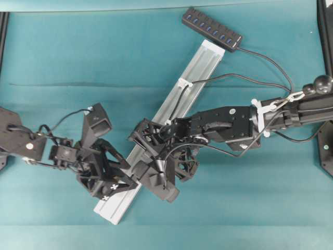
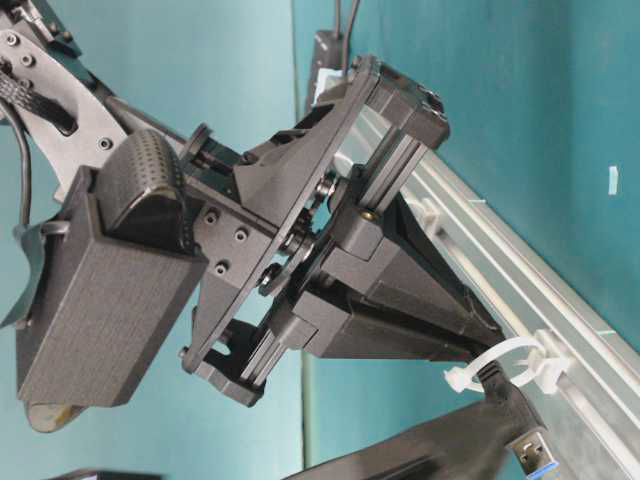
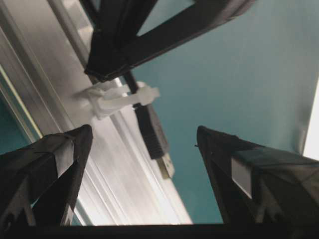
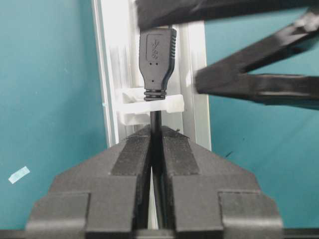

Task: Pass the USB cable through three rings with both arms.

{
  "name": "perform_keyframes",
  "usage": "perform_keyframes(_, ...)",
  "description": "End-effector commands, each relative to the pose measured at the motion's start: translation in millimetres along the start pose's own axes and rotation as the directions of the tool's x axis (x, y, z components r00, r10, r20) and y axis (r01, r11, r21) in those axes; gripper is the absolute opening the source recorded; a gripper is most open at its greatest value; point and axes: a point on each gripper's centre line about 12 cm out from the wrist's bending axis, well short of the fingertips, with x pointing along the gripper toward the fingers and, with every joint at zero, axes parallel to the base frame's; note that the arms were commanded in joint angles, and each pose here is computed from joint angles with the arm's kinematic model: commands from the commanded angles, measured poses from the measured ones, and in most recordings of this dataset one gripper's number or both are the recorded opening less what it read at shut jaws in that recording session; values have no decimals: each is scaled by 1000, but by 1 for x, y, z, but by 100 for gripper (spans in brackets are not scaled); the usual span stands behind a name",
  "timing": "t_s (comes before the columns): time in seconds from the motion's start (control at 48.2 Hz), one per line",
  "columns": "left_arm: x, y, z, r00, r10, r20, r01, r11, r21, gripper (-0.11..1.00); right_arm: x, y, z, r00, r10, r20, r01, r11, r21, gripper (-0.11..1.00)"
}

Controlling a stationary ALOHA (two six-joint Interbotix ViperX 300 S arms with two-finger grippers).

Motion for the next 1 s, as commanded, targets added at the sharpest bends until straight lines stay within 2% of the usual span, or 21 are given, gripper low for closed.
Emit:
perform_keyframes(0.0, 4, -5, 5, 999, -26, 24, 26, 1000, -2, 92, 1, 0, 6, 1000, -6, 12, 6, 1000, 10, 6)
perform_keyframes(0.498, 7, -5, -1, 1000, -22, 6, 22, 1000, -7, 91, 0, 0, 4, 1000, -6, 9, 6, 1000, 12, 6)
perform_keyframes(0.623, 7, -5, -2, 1000, -22, 3, 22, 1000, -16, 87, 1, 0, 4, 1000, -5, 8, 5, 1000, 11, 6)
perform_keyframes(0.747, 8, -8, -6, 1000, -29, -9, 28, 1000, -13, 74, 0, 0, 4, 1000, -6, 9, 6, 1000, 11, 6)
perform_keyframes(0.83, 9, -12, -7, 999, -38, -10, 37, 999, -9, 62, 0, 0, 4, 1000, -6, 9, 6, 1000, 11, 6)
perform_keyframes(0.976, 10, -12, -6, 999, -38, -8, 38, 999, -2, 25, 1, 0, 4, 1000, -5, 8, 5, 1000, 11, 6)
